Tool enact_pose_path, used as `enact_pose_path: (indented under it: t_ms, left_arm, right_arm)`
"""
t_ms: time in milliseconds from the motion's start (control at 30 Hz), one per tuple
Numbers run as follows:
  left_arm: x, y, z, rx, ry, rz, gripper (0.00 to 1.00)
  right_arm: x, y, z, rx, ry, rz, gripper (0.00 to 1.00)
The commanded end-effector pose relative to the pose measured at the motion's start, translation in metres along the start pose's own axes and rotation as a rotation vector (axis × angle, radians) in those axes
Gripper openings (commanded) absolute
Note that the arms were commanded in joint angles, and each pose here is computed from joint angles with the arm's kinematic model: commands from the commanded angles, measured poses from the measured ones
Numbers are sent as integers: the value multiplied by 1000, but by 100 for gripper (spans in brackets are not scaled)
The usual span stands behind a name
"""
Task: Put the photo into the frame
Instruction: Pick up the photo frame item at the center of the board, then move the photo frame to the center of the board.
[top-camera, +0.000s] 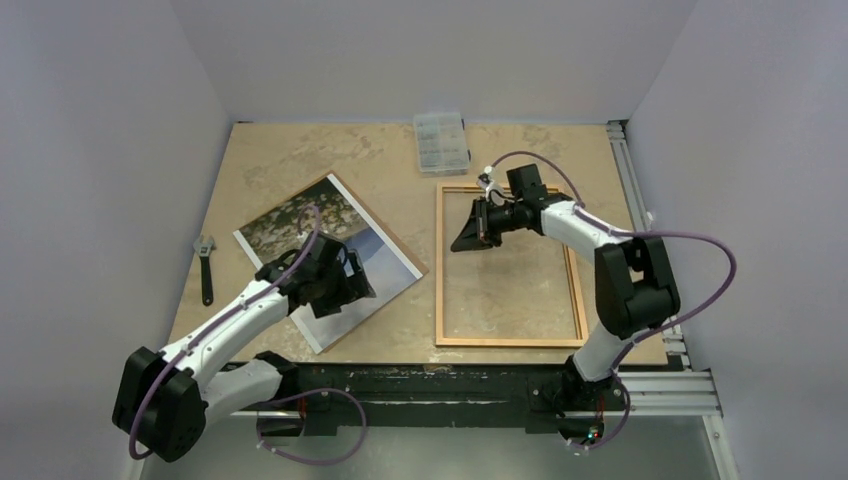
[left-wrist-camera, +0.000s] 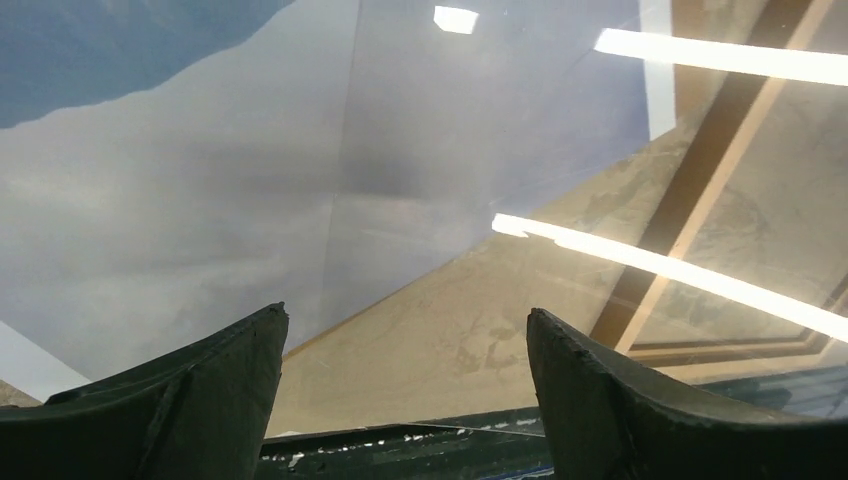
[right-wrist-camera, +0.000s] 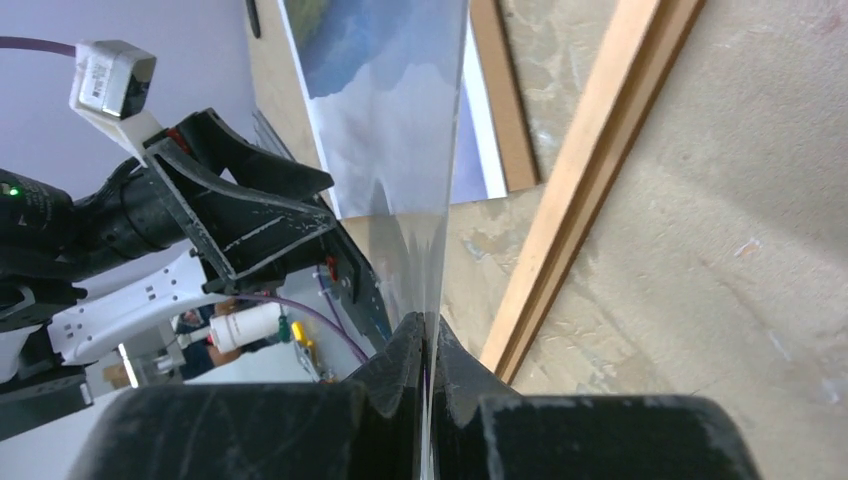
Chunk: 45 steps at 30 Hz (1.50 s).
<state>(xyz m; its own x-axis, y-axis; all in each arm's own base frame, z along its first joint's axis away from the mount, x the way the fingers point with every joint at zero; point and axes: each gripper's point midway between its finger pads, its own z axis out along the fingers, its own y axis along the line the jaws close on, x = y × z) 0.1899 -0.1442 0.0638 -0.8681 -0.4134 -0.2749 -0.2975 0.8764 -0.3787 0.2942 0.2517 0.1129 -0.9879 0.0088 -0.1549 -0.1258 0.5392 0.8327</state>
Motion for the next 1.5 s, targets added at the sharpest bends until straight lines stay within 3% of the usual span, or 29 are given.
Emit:
enact_pose_path:
  t_ms: [0,433,700,967,1200,1367,1467]
  left_arm:
    - [-15,-20,-25,85,-58,37,86]
    - [-4,-59,-22,160,-15,78,85]
    - [10,-113,-1,109,32,180,85]
    - [38,-166,37,-13,58,322,83]
    - [55,-160,68,-140,74,335,71]
    - [65,-157,83,-156,101,339,53]
    - [66,-151,83,-173,101,327,35]
  right_arm:
    - [-6,36,-33,17,-90,-89,0]
    - [-8,133,-150,159,-458,-258,0]
    - [-5,143,-223,389,-684,-299,0]
    - [2,149,-272,521,-821,-312,0]
    - [8,146,-278,547,-833,-318,0]
    - [8,143,-276,550,-829,-318,0]
    - [7,140,-274,554,-823,-316,0]
